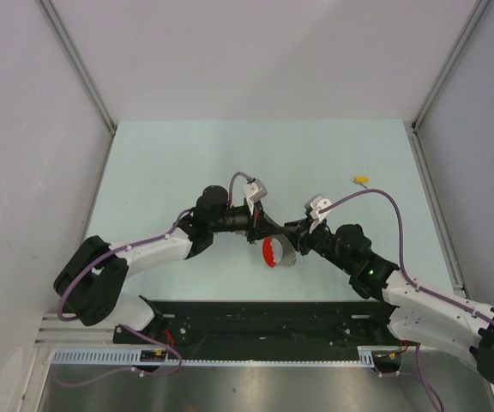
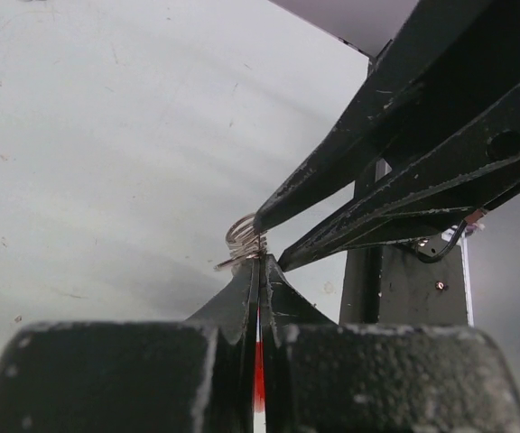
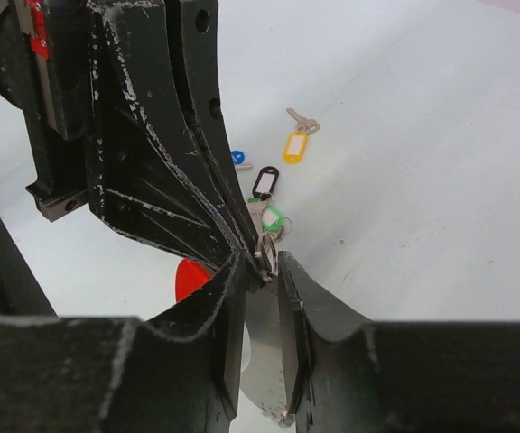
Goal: Put the keys on the keyring
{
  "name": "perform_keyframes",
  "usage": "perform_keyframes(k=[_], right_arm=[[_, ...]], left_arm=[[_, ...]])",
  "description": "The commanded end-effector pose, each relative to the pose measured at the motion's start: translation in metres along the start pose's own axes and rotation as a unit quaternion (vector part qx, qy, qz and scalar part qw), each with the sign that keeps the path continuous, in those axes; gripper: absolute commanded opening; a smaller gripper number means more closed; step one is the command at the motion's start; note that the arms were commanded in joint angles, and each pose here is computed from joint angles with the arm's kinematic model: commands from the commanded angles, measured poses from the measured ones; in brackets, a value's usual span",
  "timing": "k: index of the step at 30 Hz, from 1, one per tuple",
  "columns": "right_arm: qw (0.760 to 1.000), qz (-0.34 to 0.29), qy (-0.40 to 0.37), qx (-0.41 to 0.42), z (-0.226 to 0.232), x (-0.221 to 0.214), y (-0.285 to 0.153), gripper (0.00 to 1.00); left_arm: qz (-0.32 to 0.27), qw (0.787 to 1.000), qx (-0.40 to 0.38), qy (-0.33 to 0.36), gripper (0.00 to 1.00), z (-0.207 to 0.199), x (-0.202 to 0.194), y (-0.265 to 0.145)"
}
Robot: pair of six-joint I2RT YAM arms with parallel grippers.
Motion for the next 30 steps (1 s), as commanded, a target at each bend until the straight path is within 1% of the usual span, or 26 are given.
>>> perform_keyframes(k=[1, 7, 9, 10, 13, 15, 18, 20, 21, 22, 23, 24, 25, 27, 28, 30], right_arm=[[1.000, -0.016, 0.011, -0.011, -0.004, 0.012, 0.000, 0.28], [1.000, -0.001, 0.019, -0.014, -0.005, 0.009, 0.003, 0.29], [1.000, 0.001, 0.019, -0.012, -0.005, 0.009, 0.003, 0.26], [1.000, 0.003, 0.019, -0.012, -0.005, 0.008, 0.003, 0.22], [1.000, 0.000, 0.018, -0.013, -0.005, 0.010, 0.003, 0.14], [1.000, -0.001, 0.016, -0.013, -0.005, 0.012, 0.003, 0.14], [1.000, -0.005, 0.021, -0.015, -0.005, 0.019, 0.000, 0.18], [1.000, -0.002, 0.026, -0.016, -0.005, 0.023, -0.002, 0.25], [0.999, -0.009, 0.032, -0.016, -0.002, 0.035, -0.003, 0.30], [0.999, -0.008, 0.037, -0.025, -0.005, 0.038, -0.003, 0.32], [0.998, 0.014, 0.042, -0.034, -0.007, 0.032, -0.005, 0.33], [0.998, 0.011, 0.048, -0.037, -0.005, 0.045, -0.004, 0.35], [0.997, 0.017, 0.062, -0.045, -0.005, 0.046, -0.004, 0.36], [0.994, 0.054, 0.076, -0.062, -0.008, 0.037, -0.007, 0.38], [0.993, 0.051, 0.091, -0.063, -0.006, 0.046, -0.006, 0.39], [0.988, 0.083, 0.104, -0.073, -0.006, 0.038, -0.007, 0.41]], left_arm=[[-0.034, 0.999, -0.014, 0.039, 0.00, -0.011, 0.022, -0.002], [-0.033, 0.998, -0.006, 0.044, 0.00, -0.010, 0.022, -0.004], [-0.032, 0.998, -0.005, 0.046, 0.00, -0.011, 0.022, -0.004], [-0.030, 0.998, -0.003, 0.048, 0.00, -0.010, 0.021, -0.005], [-0.027, 0.998, 0.000, 0.052, 0.00, -0.010, 0.020, -0.006], [-0.026, 0.998, 0.002, 0.055, 0.00, -0.010, 0.020, -0.007], [-0.020, 0.998, 0.013, 0.062, 0.00, -0.008, 0.018, -0.009], [-0.013, 0.997, 0.022, 0.069, 0.00, -0.006, 0.015, -0.011], [-0.012, 0.997, 0.026, 0.073, 0.01, -0.005, 0.015, -0.012], [-0.006, 0.996, 0.030, 0.079, 0.00, -0.004, 0.012, -0.014], [-0.002, 0.996, 0.035, 0.083, 0.00, -0.003, 0.010, -0.014], [-0.003, 0.995, 0.044, 0.089, 0.00, -0.002, 0.012, -0.016], [0.006, 0.994, 0.048, 0.097, 0.00, 0.000, 0.008, -0.017], [0.011, 0.992, 0.062, 0.108, 0.00, 0.003, 0.006, -0.018], [0.015, 0.991, 0.064, 0.114, 0.00, 0.002, 0.005, -0.018], [0.017, 0.988, 0.075, 0.132, 0.00, 0.005, 0.005, -0.019]])
Point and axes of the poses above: each gripper's point midway between its finger pads, its own y axis out along the fingers, its own z axis along the line the jaws close on, x = y × z, the point moved 1 cm from there along -y, back along the fingers, and after that the axes turned 4 degrees about y, right-handed, at the moved point
